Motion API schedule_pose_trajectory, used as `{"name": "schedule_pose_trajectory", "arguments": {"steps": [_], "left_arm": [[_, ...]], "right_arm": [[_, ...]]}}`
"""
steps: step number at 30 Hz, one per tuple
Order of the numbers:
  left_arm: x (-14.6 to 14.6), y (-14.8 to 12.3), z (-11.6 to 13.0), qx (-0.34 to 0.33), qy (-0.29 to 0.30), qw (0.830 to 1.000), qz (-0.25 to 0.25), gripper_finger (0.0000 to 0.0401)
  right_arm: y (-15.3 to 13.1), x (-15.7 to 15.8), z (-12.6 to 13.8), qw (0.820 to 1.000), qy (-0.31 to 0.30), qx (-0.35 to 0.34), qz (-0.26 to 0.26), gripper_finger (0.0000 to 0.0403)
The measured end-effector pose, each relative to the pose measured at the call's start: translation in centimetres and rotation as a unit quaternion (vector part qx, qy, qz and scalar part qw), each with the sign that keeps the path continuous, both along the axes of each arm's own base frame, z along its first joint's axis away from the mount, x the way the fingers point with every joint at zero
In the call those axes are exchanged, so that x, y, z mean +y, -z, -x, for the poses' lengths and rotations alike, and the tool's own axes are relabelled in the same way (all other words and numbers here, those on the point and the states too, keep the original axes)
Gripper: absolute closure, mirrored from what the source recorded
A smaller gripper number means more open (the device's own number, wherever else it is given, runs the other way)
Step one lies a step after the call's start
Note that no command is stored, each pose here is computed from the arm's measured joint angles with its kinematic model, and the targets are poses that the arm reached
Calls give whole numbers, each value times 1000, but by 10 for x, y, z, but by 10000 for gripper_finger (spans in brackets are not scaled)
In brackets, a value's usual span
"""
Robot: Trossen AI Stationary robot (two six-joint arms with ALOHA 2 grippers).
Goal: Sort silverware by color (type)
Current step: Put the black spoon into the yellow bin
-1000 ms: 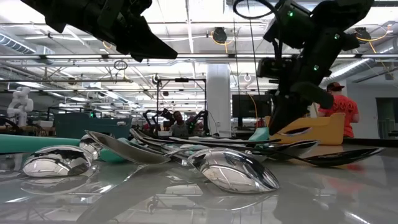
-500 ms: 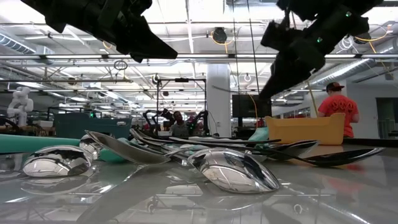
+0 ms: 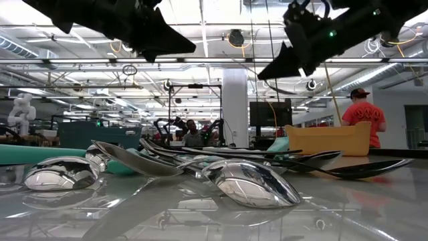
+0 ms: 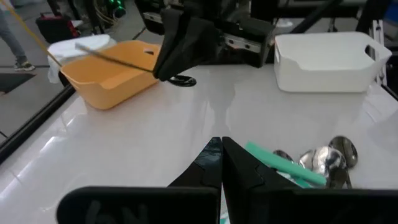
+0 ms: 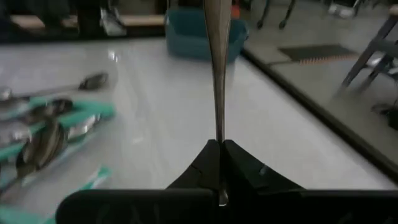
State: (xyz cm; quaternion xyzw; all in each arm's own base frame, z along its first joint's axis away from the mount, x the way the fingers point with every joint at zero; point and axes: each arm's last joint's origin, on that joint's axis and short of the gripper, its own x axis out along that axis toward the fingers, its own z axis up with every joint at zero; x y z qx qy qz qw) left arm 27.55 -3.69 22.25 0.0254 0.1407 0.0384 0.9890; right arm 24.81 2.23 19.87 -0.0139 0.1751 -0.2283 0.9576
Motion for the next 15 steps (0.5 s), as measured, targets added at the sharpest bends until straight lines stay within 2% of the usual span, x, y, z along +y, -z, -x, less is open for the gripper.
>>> {"name": "schedule_pose_trajectory", "arguments": {"steps": [6, 15], "left_arm": [[1, -3, -1, -16, -28, 999, -1, 390], [-1, -3, -7, -48, -39, 998, -9, 297]], "right_arm": [[-14, 7, -4, 997, -20, -67, 15, 399], [-27, 14, -5, 992, -42, -112, 51, 399]]}}
